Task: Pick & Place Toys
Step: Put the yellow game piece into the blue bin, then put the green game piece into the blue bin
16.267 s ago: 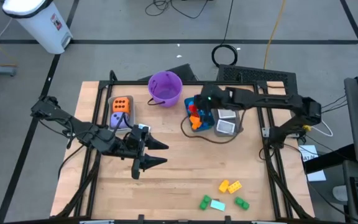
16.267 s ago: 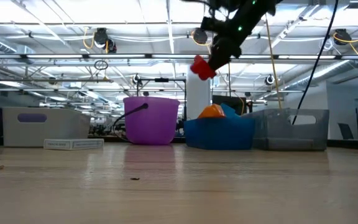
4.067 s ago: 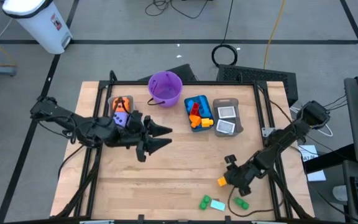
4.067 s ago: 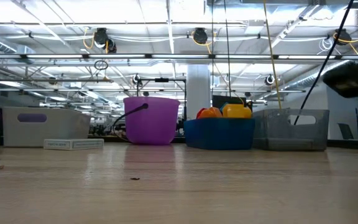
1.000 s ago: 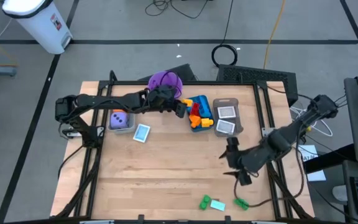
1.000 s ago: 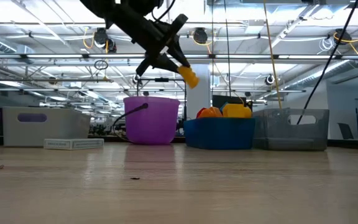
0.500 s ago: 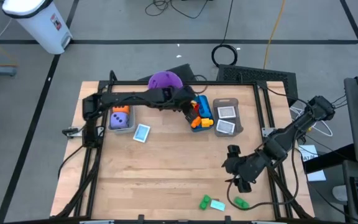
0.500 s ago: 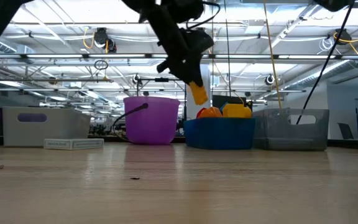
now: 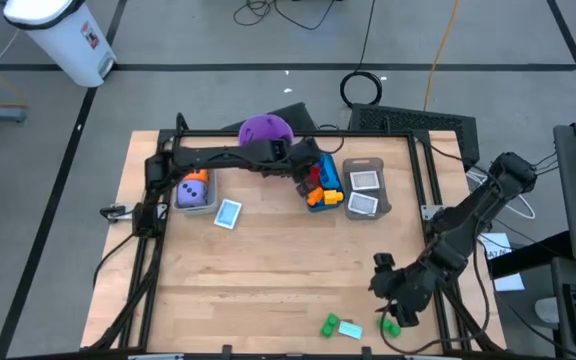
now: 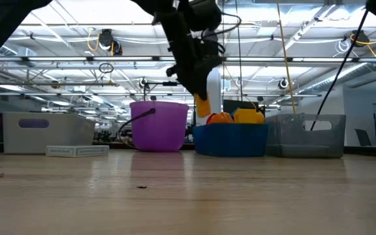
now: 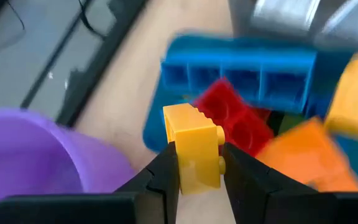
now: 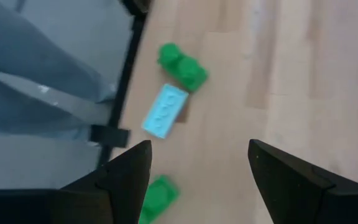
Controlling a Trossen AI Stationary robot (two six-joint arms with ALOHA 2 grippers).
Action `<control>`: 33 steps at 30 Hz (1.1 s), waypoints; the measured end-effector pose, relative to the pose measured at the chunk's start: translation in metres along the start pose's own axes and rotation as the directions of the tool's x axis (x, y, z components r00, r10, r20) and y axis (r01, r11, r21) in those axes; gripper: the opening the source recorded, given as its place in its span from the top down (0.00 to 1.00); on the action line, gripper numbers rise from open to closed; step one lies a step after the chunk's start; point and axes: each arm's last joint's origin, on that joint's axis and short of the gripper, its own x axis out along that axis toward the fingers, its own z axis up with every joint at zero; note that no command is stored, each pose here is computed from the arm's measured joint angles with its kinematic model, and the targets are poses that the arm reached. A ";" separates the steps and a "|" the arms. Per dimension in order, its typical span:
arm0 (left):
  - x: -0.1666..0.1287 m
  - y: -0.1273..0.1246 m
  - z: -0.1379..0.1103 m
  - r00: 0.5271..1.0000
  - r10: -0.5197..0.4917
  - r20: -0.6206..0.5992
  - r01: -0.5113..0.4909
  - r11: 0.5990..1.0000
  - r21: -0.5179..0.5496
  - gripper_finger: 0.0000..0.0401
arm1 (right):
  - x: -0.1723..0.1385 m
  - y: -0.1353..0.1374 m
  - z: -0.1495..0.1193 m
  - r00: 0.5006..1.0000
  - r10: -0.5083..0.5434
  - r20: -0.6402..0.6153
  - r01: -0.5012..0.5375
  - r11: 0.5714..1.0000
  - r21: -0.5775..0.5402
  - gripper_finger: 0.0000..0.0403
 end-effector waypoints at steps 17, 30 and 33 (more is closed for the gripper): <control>0.035 -0.006 -0.011 0.996 -0.014 -0.083 0.014 1.000 0.003 0.57 | 0.018 0.008 -0.007 0.992 0.125 -0.005 -0.125 0.990 -0.068 0.40; 0.019 -0.005 -0.001 0.997 -0.047 -0.058 0.044 0.998 -0.046 0.27 | 0.054 0.028 -0.018 0.970 0.221 -0.098 -0.233 0.963 -0.139 0.41; 0.007 -0.006 0.006 0.995 -0.080 -0.066 0.077 0.996 -0.051 0.25 | 0.056 0.034 -0.022 0.966 0.238 -0.100 -0.251 0.954 -0.161 0.41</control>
